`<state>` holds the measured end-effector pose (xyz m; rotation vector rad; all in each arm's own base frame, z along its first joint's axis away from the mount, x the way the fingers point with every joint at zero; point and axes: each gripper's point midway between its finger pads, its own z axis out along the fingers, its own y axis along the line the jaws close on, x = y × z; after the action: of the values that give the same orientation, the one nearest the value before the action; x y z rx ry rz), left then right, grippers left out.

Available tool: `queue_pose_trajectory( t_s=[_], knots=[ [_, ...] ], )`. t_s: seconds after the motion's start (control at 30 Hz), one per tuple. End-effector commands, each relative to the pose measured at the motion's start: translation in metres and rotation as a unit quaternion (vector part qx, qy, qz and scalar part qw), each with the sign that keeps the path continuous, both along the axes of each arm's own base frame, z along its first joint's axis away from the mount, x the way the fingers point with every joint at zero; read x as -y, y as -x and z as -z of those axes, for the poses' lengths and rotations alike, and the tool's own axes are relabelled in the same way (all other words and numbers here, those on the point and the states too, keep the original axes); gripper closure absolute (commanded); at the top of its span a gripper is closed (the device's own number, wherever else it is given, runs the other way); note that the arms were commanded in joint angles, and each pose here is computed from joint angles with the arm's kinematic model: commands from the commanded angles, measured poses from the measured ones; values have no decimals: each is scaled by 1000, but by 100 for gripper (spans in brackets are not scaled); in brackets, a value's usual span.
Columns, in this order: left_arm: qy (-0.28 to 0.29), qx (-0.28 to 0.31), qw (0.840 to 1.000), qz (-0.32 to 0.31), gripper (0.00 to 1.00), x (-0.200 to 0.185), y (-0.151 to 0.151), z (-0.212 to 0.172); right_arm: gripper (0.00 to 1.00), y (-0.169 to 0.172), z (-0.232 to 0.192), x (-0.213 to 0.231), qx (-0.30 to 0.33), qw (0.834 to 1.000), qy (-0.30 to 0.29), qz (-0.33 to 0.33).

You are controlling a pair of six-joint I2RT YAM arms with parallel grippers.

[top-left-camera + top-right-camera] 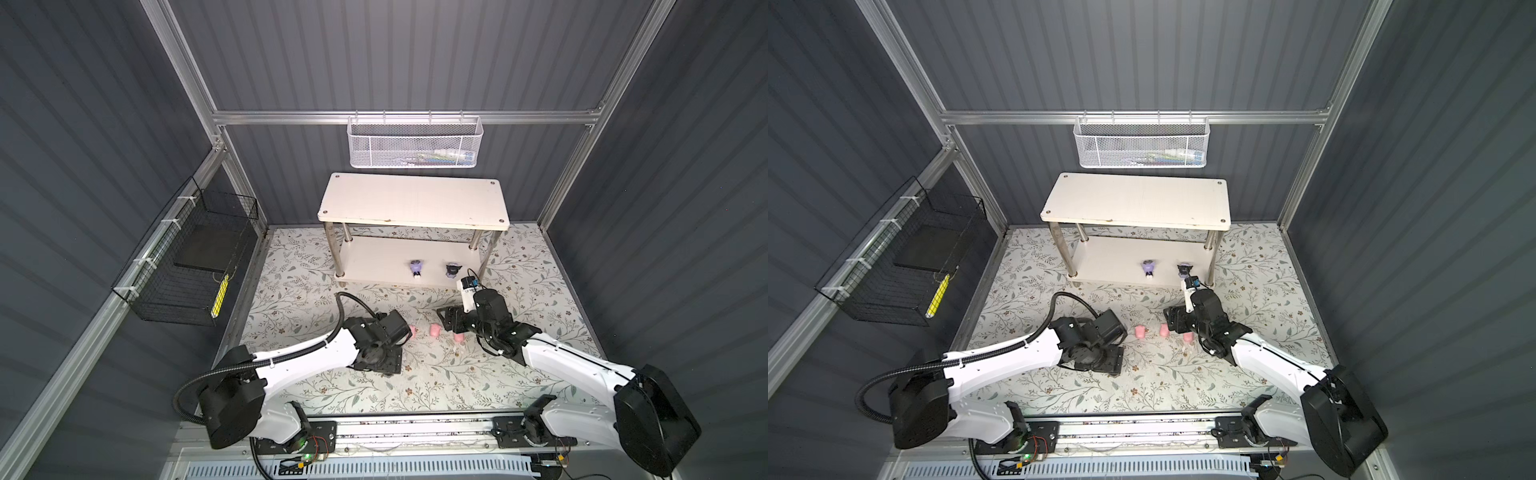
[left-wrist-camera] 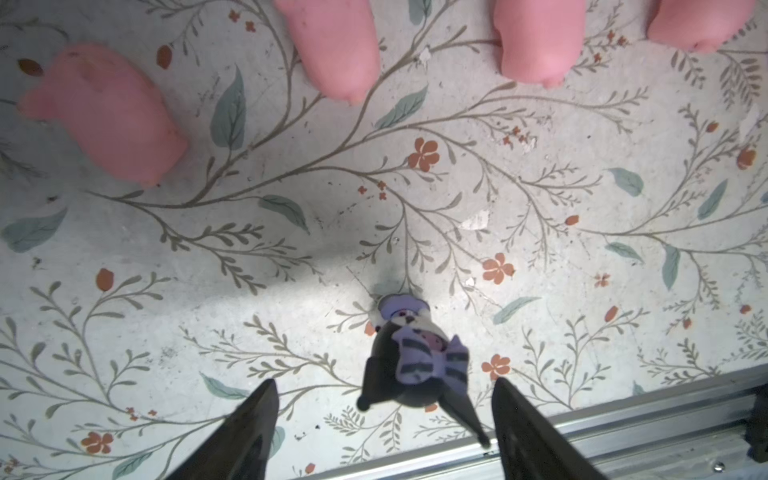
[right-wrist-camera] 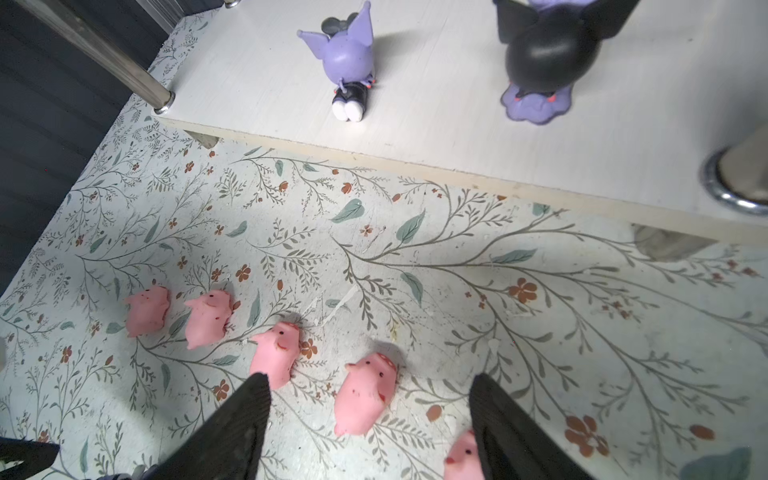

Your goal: Place and organize the plastic toys onto the shelf

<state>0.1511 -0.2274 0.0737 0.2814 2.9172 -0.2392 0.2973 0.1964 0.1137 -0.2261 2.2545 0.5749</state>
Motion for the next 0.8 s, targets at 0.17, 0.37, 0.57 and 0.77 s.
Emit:
queue_pose_trajectory(
  t_s=[0.17, 0.37, 0.57, 0.77],
  knots=[
    [47, 88, 994, 42, 15, 6, -6, -4, 22, -7, -14, -7, 9, 1000, -14, -3],
    [70, 118, 988, 72, 13, 14, -8, -1, 23, -6, -14, -6, 8, 1000, -14, 0],
    [71, 120, 988, 72, 13, 18, -9, 7, 22, -5, -12, -5, 7, 1000, -11, 2],
    [78, 124, 986, 73, 13, 14, 0, 15, 22, -6, -9, -6, 3, 1000, -10, 2]
  ],
)
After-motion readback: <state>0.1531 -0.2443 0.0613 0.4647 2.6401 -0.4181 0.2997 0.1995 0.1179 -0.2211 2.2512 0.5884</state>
